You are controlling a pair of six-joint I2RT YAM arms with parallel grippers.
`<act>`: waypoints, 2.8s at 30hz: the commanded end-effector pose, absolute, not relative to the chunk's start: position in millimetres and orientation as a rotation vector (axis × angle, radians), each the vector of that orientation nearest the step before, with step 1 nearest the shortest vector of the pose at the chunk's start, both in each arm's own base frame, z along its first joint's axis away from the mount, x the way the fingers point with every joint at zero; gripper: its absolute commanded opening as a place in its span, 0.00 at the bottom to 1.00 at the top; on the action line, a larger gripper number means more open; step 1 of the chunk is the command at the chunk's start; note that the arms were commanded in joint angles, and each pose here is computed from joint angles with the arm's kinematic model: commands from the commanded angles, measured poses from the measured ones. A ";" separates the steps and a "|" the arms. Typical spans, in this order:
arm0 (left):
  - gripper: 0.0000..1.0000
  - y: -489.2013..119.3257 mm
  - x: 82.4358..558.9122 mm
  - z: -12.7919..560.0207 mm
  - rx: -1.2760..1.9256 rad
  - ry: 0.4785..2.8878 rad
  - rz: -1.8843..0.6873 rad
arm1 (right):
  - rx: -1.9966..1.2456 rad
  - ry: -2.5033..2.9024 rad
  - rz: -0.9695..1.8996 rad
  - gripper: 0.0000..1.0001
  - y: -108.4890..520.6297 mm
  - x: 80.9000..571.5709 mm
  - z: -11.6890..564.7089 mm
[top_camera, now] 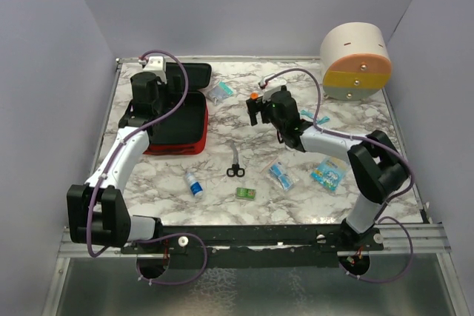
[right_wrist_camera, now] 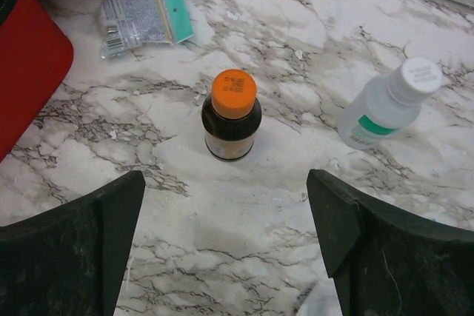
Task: Organize the medicine kit
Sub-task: Pick up the pill bottle at the center of the board.
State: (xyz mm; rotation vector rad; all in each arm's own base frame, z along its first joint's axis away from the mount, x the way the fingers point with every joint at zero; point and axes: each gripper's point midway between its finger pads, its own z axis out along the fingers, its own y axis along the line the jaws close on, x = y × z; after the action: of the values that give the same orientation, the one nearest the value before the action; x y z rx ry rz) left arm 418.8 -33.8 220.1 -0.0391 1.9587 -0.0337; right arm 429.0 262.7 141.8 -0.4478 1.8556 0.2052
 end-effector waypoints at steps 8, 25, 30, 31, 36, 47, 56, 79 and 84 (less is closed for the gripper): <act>0.99 -45.1 426.9 196.3 -0.029 1.980 -0.097 | -0.324 1.797 0.264 0.90 285.9 441.2 113.6; 0.99 -50.9 424.6 179.7 -0.066 1.971 -0.151 | -0.178 1.768 0.160 0.90 281.2 468.7 86.2; 0.99 -49.1 418.3 176.3 -0.073 1.973 -0.146 | -0.177 1.770 0.156 0.90 284.4 473.7 78.8; 0.99 -48.8 417.7 176.3 -0.073 1.971 -0.145 | -0.177 1.770 0.155 0.90 284.7 474.3 77.8; 0.99 -48.9 414.9 174.7 -0.081 1.970 -0.151 | -0.177 1.770 0.134 0.90 282.8 476.5 73.8; 0.99 -50.5 409.6 173.7 -0.076 1.981 -0.149 | -0.172 1.762 0.115 0.90 288.5 487.8 72.2; 0.99 -54.3 409.7 174.2 -0.066 1.968 -0.154 | -0.116 1.818 0.064 0.89 286.3 496.8 61.9; 0.99 -54.2 397.6 170.3 -0.081 1.961 -0.167 | -0.012 1.936 -0.004 0.58 273.4 500.3 43.9; 0.99 -54.9 397.0 169.6 -0.083 1.960 -0.174 | 0.005 1.932 -0.001 0.35 270.0 499.1 44.8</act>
State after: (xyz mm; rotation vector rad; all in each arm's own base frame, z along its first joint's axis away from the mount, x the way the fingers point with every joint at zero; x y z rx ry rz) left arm 397.2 -51.9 164.6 -0.0776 1.9895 -0.1523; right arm 498.7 279.7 49.3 -0.0423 1.9281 0.0313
